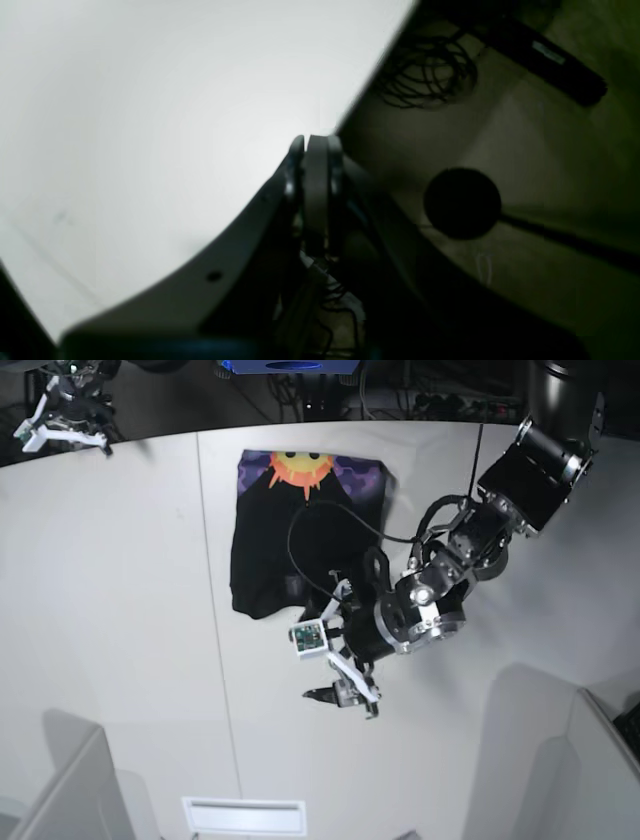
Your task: Fold the T-shirt properly
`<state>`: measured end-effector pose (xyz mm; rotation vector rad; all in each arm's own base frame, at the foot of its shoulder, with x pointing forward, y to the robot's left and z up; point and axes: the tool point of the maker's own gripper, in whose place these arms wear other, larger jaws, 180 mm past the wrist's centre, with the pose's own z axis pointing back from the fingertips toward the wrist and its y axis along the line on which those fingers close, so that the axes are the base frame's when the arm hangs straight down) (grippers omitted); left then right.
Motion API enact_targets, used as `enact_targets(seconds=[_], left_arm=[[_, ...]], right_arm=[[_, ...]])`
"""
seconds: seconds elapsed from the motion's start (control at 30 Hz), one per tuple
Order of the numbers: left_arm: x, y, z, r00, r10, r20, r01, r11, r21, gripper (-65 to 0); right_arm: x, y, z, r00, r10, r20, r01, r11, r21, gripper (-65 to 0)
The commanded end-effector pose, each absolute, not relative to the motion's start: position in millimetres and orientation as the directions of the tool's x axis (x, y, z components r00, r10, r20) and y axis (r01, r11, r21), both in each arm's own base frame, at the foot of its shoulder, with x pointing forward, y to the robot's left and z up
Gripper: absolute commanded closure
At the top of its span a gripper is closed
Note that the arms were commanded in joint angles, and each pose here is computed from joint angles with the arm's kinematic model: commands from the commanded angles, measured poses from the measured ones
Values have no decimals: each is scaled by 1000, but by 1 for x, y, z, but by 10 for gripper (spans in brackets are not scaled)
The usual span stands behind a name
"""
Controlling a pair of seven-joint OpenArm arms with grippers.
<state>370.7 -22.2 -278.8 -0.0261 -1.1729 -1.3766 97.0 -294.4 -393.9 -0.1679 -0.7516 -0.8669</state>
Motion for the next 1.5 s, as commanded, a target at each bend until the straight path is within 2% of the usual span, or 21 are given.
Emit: enact_targets(seconds=[0.0, 0.13, 0.27, 0.37, 0.5, 0.63, 1.0, 1.1, 1.23, 1.47], left_arm=[[375, -16, -254, -245, -709, 661, 710, 333, 620, -369], [351, 17, -248, -151, -684, 714, 673, 458, 581, 0], [324, 52, -276, -38, -701, 712, 680, 504, 532, 0], [298, 71, -305, 23, -715, 699, 714, 501, 489, 0], [240, 78, -329, 46, -646, 762, 771, 508, 384, 0], [179, 92, -348, 142, -572, 808, 789, 559, 257, 0], [50, 133, -389, 465, -587, 663, 769, 639, 26, 0], [20, 135, -400, 542, -569, 619, 745, 666, -40, 0], [-11, 143, -427, 638, -543, 546, 696, 710, -107, 0], [-62, 155, -466, 771, -485, 413, 593, 782, -190, 0]], right_arm=[[102, -296, -385, 416, -596, 687, 714, 682, 160, 0], [107, -289, -382, 475, -531, 702, 643, 754, 135, 0], [102, -294, -384, 563, -421, 711, 603, 798, -5, 0], [98, -283, -390, 652, -321, 687, 510, 856, -84, 0], [88, -276, -394, 712, -259, 653, 426, 898, -109, 0], [64, -283, -396, 761, -226, 608, 394, 905, -158, 0], [-15, -303, -408, 894, -169, 414, 297, 916, -268, 0], [-38, -307, -431, 939, -170, 300, 255, 929, -269, 0], [-69, -286, -470, 989, -85, 123, 109, 973, -203, 0], [-127, -242, -534, 986, 84, -144, -91, 995, -48, 0]])
